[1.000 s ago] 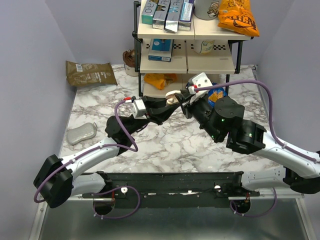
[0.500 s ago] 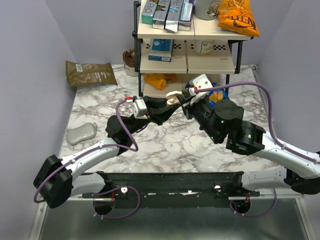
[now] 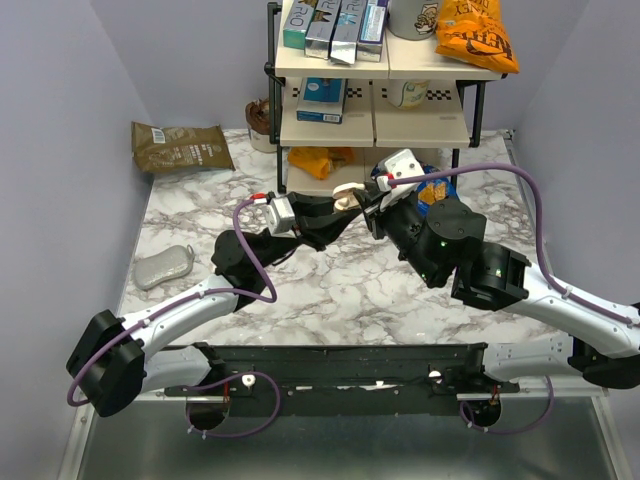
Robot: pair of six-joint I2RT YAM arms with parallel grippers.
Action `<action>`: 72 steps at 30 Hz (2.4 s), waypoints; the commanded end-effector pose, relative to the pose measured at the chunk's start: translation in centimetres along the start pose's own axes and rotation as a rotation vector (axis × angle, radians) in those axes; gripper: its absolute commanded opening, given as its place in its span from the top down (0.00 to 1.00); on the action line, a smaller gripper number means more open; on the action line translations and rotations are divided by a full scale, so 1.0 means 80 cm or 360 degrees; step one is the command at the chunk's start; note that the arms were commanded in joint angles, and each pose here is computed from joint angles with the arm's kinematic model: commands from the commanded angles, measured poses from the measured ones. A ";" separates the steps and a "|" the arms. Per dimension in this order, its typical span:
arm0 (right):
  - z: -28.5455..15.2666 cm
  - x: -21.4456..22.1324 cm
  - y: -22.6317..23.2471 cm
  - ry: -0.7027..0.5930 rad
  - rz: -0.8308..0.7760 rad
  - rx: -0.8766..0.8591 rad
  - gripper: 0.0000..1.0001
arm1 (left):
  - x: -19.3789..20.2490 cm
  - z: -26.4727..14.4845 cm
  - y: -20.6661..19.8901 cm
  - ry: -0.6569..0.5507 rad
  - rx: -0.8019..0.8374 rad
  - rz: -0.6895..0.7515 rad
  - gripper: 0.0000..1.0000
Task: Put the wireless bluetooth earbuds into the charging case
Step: Place the earbud in the charging case.
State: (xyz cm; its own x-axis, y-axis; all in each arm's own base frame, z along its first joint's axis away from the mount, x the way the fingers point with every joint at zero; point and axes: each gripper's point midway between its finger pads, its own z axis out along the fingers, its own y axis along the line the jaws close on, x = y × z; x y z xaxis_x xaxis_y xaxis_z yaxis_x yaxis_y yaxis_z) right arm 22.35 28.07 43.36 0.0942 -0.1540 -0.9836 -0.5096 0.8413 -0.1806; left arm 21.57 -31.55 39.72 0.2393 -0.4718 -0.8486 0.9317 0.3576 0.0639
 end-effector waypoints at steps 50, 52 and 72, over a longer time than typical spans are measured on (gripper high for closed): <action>-0.012 -0.058 -0.016 -0.0257 -0.0002 -0.0003 0.99 | -0.046 0.034 0.001 -0.0006 -0.0012 -0.0124 1.00; -0.010 -0.053 -0.012 -0.0240 0.0000 -0.0019 0.99 | -0.045 0.034 0.001 0.0000 -0.0008 -0.0123 1.00; -0.004 -0.015 -0.003 -0.0122 -0.0054 -0.0017 0.99 | -0.050 0.030 -0.002 -0.0036 0.0008 -0.0105 1.00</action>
State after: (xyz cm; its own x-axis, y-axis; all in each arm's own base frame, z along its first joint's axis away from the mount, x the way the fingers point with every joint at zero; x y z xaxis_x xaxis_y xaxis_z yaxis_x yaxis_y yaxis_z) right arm 22.16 27.62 45.73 0.1939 -0.1165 -0.9741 -0.5080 0.8375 -0.2013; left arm 22.29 -32.14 42.31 0.1348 -0.4757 -0.8692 0.9404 0.3378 -0.0390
